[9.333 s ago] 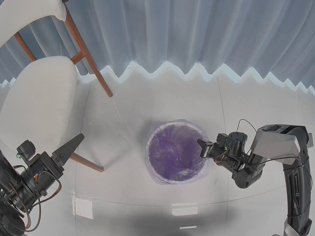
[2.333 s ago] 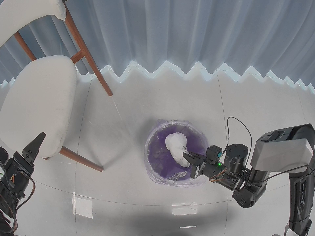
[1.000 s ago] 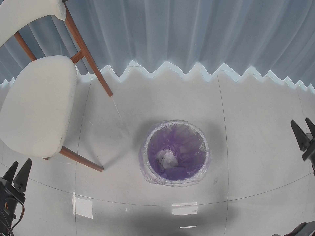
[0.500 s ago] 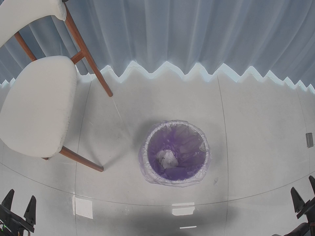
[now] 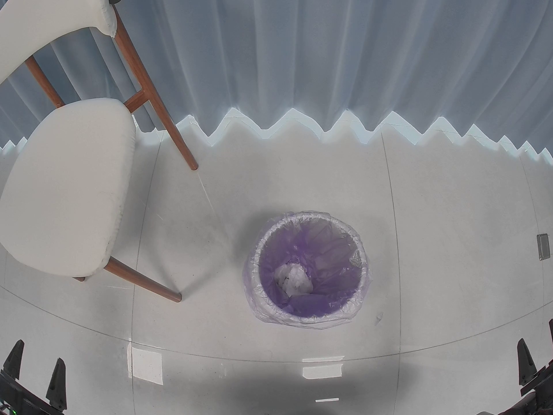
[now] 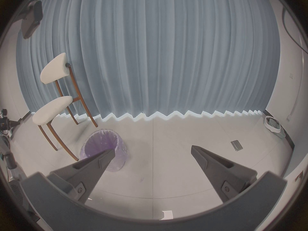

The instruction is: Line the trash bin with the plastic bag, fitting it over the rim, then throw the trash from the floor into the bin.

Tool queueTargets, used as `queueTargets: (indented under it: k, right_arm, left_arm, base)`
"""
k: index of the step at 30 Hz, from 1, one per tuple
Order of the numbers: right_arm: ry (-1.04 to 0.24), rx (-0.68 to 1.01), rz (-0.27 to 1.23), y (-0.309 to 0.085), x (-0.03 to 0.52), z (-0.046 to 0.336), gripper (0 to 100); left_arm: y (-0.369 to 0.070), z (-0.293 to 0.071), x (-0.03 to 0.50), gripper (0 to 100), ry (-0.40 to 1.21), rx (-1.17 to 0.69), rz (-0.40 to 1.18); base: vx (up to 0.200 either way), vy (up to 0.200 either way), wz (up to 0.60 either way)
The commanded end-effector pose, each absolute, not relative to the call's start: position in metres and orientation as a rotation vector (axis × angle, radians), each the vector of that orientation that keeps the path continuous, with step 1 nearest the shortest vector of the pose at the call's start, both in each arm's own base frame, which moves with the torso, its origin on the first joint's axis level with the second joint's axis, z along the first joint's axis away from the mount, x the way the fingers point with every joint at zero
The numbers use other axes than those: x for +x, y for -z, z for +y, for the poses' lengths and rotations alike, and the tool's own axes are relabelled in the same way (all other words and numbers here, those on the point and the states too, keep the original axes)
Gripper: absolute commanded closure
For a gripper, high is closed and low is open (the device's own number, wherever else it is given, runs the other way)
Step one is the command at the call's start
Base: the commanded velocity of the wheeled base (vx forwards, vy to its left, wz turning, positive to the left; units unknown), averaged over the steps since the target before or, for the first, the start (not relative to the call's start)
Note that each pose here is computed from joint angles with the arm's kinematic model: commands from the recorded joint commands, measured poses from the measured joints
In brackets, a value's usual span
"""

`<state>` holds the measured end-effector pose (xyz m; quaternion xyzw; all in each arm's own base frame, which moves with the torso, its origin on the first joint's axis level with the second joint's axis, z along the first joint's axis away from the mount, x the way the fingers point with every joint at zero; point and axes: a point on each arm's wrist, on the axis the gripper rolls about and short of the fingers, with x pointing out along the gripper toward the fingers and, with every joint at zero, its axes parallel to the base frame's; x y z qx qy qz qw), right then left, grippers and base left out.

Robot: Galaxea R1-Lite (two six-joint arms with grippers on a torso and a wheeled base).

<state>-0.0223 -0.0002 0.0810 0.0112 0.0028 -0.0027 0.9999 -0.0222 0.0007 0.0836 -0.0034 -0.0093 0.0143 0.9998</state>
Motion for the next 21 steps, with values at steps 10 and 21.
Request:
queueTargets:
  k: [10, 21]
  right_arm:
    - [0.002, 0.000, 0.002, -0.0753, -0.0228, 0.0000, 0]
    - [-0.035, -0.018, 0.012, -0.0754, -0.0224, 0.0008, 0]
  left_arm:
    - [-0.0758, -0.0001, -0.0227, 0, 0.012, 0.008, 0.003]
    - [-0.0760, -0.0001, -0.0227, 0, 0.009, 0.005, 0.002]
  base:
    - [0.000, 0.000, 0.00]
    - [0.000, 0.000, 0.00]
